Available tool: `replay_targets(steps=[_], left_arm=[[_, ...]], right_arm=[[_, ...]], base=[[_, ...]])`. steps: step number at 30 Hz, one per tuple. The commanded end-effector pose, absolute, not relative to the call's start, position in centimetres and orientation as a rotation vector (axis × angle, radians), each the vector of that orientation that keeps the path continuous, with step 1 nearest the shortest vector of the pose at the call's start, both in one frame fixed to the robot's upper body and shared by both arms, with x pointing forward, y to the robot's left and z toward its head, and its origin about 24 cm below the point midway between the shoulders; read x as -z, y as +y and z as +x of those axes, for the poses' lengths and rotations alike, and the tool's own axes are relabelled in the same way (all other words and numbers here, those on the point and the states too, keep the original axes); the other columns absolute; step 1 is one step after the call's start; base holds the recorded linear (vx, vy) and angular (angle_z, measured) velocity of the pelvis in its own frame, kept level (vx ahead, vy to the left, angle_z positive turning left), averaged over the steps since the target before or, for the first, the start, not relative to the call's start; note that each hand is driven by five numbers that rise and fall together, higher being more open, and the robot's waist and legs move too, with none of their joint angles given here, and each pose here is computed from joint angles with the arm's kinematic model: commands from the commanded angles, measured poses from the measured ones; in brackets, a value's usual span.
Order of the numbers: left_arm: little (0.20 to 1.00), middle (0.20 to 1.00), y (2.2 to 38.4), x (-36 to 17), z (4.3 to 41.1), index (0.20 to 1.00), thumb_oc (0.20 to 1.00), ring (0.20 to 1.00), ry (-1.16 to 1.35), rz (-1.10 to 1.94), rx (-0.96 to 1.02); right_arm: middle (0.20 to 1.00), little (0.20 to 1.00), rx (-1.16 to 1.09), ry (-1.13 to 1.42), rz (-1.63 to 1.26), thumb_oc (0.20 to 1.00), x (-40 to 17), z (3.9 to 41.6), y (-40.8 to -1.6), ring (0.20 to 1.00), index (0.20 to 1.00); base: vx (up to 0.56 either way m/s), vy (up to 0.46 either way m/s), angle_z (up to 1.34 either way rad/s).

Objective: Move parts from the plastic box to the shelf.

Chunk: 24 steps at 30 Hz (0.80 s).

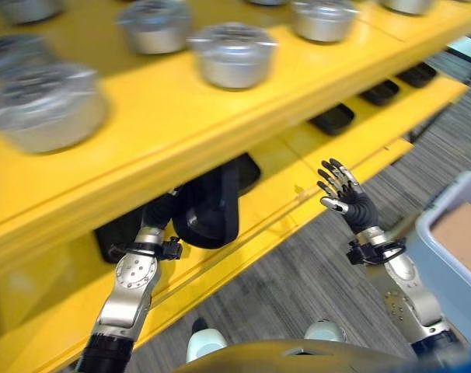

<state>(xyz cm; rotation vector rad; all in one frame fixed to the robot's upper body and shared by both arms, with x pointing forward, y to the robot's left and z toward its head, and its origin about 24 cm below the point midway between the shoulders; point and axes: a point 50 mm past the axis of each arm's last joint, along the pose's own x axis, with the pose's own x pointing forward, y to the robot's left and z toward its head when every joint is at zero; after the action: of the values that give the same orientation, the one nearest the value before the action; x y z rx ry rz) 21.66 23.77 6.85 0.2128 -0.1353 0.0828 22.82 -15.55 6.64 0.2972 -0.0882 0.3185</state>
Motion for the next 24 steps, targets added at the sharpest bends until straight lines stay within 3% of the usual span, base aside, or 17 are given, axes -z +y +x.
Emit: replay_targets(steps=[1,24], left_arm=[[0.200,0.200,23.6,-10.3,20.9,0.200,0.200,0.200,-0.338,0.203,-0.081],[0.200,0.200,25.7,-9.8,19.3,0.200,0.200,0.200,-0.296,0.250,-0.201]], right_arm=[[1.000,1.000,-0.293,-0.200,0.226,1.000,-8.4,24.0,-16.6,1.000,1.000],[1.000,1.000,-0.297,-0.147,0.272,1.000,-7.2,23.5,-16.2,1.000,1.000]], base=[[0.03,0.152,0.44],[0.03,0.045,0.10]])
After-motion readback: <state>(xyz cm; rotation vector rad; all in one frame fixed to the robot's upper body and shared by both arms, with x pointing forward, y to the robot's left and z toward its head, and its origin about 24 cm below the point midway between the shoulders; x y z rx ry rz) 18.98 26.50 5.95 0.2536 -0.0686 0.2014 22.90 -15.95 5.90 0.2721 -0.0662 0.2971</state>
